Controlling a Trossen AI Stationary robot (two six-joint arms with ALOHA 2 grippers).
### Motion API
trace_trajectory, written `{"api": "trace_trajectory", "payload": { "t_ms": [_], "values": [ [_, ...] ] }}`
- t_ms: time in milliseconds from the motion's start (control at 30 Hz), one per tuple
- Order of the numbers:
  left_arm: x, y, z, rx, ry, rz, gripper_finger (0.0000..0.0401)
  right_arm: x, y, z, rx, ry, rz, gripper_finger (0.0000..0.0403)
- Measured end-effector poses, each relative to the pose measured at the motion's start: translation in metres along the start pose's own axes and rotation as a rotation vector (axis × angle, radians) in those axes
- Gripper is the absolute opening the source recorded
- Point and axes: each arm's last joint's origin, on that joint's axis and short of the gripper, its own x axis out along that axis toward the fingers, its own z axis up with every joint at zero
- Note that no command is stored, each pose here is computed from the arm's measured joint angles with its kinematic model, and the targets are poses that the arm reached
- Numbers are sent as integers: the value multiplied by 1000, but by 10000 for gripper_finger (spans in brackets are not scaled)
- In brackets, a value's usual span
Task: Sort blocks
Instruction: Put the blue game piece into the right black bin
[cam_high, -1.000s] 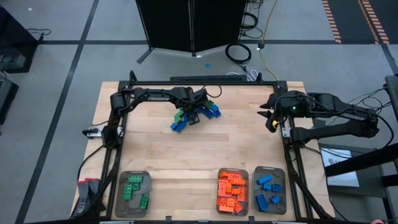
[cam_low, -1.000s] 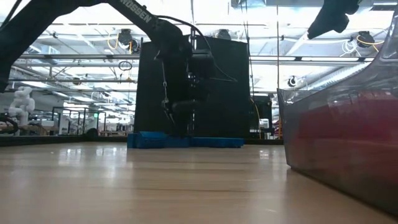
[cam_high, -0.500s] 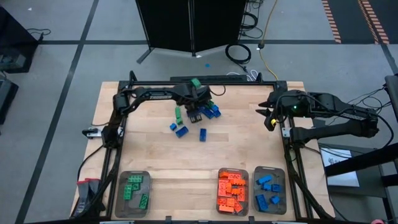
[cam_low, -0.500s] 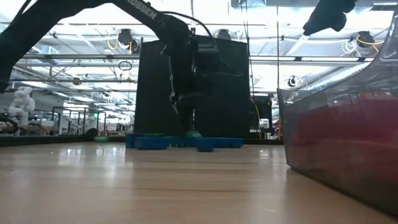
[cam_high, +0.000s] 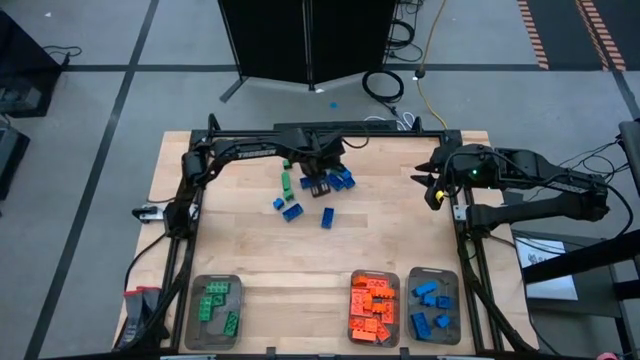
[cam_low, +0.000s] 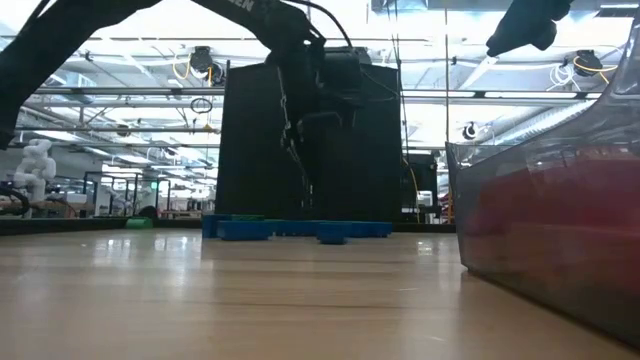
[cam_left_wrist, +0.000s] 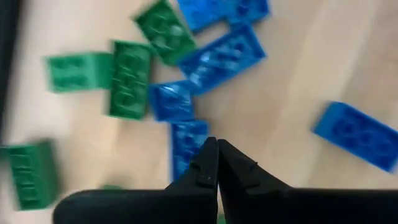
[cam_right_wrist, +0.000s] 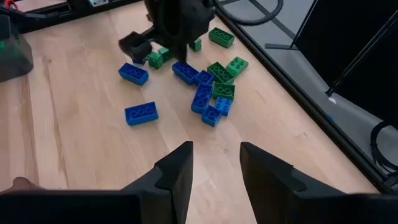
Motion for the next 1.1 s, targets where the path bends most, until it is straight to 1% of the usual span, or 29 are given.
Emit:
{"api": "trace_trajectory", "payload": {
  "t_ms": [67, 167, 267, 367, 500, 567, 633, 733, 800, 867, 967, 1033, 1100],
  "values": [
    [2, 0, -3, 1, 23, -51, 8, 0, 0, 0, 0, 0, 1, 129],
    [8, 0, -8, 35, 47, -80, 41, 0, 0, 0, 0, 1, 3, 129],
    [12, 1, -11, 48, 66, -42, 93, 0, 0, 0, -1, 1, 4, 129],
    [14, 2, -13, 49, 78, -10, 154, 0, 0, 0, -5, 1, 4, 130],
    [20, 2, -18, 46, 103, -6, 232, 0, 0, 0, -5, 1, 4, 130],
    [25, 1, -23, 35, 126, -7, 261, 0, 0, 0, -5, 1, 4, 130],
    [30, 1, -26, 23, 144, -9, 280, 0, 0, 0, -5, 1, 4, 130],
    [39, 1, -28, 25, 141, -11, 293, 0, 0, 0, -5, 1, 3, 130],
    [45, 3, -30, 18, 130, 1, 294, 0, 0, 0, -5, 0, 3, 130],
    [51, 7, -30, 1, 90, 7, 295, 0, 0, 0, -4, -5, 0, 130],
    [55, 12, -32, -32, 89, 2, 294, 0, -1, 1, 0, -13, -21, 130],
    [57, 14, -34, -39, 87, 1, 288, 0, -1, 1, 1, -15, -24, 130],
    [61, 16, -39, -45, 112, -2, 272, 0, 0, 1, 2, -18, -23, 130]
  ]
}}
